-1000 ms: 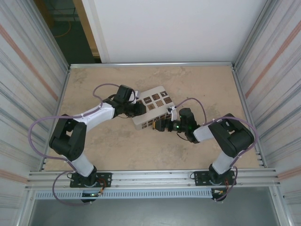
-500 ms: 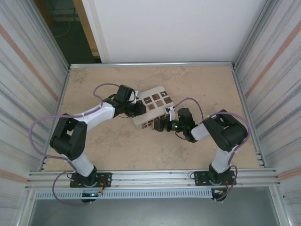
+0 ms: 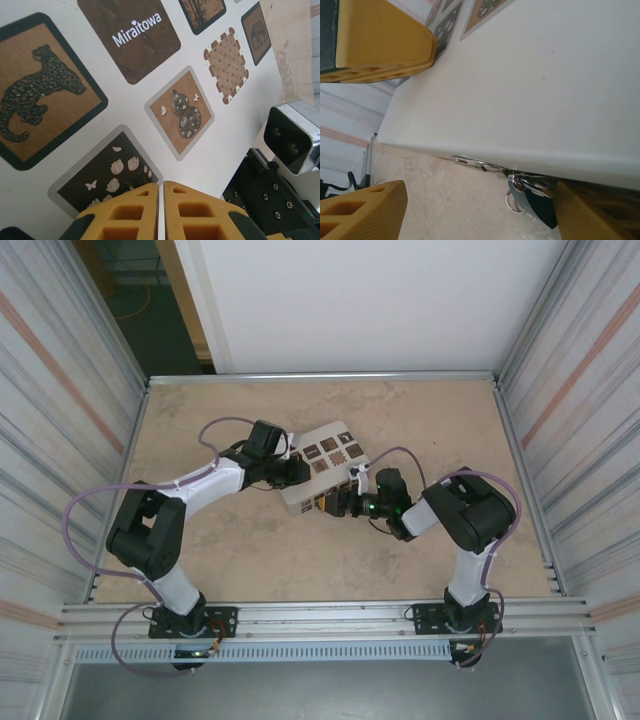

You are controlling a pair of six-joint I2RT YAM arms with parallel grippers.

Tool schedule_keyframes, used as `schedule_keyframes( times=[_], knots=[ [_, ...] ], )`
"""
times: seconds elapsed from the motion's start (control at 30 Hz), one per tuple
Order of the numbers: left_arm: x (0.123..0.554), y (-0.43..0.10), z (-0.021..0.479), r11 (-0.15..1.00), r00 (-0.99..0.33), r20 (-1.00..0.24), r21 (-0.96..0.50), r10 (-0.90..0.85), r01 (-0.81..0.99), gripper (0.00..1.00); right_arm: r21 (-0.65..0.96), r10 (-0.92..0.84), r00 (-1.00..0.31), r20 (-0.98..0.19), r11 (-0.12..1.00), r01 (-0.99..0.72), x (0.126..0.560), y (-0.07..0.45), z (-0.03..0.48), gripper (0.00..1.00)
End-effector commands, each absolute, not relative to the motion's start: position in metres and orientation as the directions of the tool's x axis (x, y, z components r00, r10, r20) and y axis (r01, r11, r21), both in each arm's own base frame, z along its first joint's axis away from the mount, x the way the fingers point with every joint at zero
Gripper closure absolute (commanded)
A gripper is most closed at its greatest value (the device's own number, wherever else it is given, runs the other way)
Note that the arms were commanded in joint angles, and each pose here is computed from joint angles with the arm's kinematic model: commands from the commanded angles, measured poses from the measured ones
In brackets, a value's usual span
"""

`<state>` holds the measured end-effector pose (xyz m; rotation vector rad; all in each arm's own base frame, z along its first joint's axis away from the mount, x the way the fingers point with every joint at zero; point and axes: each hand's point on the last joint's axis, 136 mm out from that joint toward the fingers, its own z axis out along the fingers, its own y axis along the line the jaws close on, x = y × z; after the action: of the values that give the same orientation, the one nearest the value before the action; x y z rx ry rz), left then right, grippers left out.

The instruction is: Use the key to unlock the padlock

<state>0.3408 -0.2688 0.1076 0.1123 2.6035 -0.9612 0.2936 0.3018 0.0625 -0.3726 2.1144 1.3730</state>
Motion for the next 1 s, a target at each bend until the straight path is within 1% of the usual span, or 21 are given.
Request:
schedule_keyframes(
  times=[0.0, 0.23, 0.43, 0.97],
  knots=[
    [0.333, -0.268, 0.093, 0.766, -0.948, -0.316, -0.617, -0.031, 0.181, 0.89, 0.724, 0.094, -0.746, -0.659, 0.344, -0.597, 0.296, 0.316, 0.088, 0.26],
    [0.331, -0.267, 0.092, 0.767, -0.949, -0.315, -0.616, -0.031, 0.179, 0.90, 0.721, 0.089, -0.741, -0.666, 0.333, -0.608, 0.292, 0.315, 0.088, 0.31],
    [0.331, -0.267, 0.093, 0.766, -0.948, -0.316, -0.617, -0.031, 0.181, 0.91, 0.723, 0.081, -0.745, -0.662, 0.333, -0.606, 0.290, 0.313, 0.085, 0.42],
    [0.331, -0.265, 0.093, 0.772, -0.948, -0.317, -0.610, -0.032, 0.178, 0.93, 0.707, 0.041, -0.758, -0.650, 0.399, -0.584, 0.288, 0.304, 0.071, 0.61]
  ],
)
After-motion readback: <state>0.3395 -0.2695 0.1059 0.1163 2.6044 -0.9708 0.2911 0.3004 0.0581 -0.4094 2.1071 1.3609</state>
